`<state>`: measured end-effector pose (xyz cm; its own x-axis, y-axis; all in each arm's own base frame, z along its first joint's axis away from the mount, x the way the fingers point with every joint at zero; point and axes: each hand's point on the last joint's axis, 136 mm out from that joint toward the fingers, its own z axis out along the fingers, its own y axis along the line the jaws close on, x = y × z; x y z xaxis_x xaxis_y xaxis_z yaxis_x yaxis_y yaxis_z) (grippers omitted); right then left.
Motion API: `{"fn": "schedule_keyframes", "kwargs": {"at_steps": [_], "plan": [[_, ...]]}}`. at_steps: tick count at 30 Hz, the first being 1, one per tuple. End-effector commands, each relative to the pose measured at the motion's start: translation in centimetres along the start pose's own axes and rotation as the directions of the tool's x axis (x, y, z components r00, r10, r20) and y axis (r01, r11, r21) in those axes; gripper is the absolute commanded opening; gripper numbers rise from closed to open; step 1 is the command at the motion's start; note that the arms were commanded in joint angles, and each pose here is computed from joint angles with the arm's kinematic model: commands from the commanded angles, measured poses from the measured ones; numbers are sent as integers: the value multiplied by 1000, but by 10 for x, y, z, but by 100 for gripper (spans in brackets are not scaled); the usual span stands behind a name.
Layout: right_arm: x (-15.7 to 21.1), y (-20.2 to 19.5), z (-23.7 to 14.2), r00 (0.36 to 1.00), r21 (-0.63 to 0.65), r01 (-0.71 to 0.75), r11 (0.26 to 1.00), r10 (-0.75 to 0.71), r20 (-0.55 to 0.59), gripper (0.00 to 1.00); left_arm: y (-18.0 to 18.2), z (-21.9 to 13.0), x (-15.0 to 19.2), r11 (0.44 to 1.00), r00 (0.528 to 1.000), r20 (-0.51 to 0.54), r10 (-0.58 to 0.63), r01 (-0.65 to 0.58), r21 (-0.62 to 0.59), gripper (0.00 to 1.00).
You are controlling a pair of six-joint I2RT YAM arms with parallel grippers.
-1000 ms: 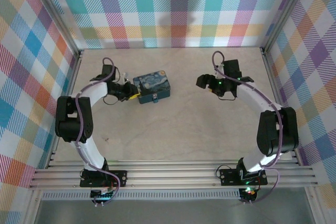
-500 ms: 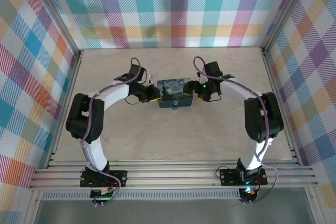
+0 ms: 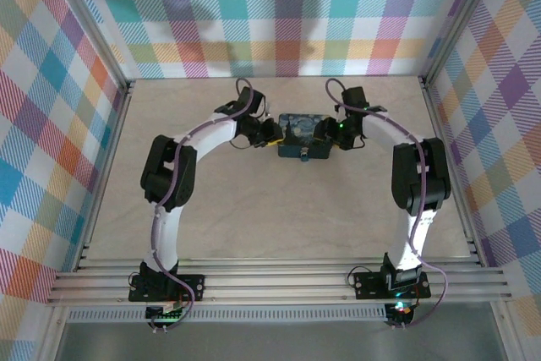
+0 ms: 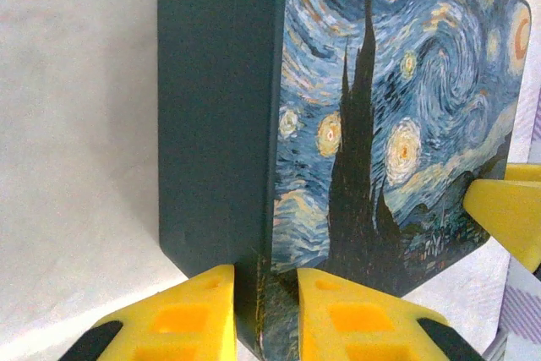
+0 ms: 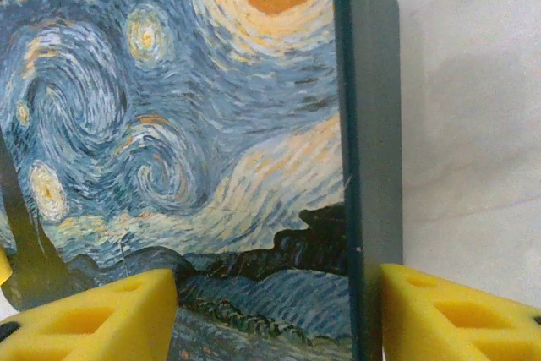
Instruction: Unlock a padlock with a key
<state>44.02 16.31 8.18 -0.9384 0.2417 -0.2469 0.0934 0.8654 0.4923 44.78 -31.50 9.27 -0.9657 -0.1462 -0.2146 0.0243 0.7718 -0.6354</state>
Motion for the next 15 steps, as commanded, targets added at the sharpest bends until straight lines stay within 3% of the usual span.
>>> {"fn": "schedule_keyframes", "kwargs": {"at_steps": [1, 10, 15], "plan": [[-4, 45, 1, 998, -161, 24, 987, -33, -51, 62, -27, 39, 27, 1000, 995, -100, 3, -1, 28, 22], [-43, 42, 18, 997, -184, -17, 983, 3, -75, 65, -24, 53, 6, 1000, 997, -73, -13, 12, -18, 25], [-57, 48, 11, 999, -184, 3, 983, -11, -45, 75, -19, 45, -1, 998, 999, -52, -1, -3, -66, 33]]}}
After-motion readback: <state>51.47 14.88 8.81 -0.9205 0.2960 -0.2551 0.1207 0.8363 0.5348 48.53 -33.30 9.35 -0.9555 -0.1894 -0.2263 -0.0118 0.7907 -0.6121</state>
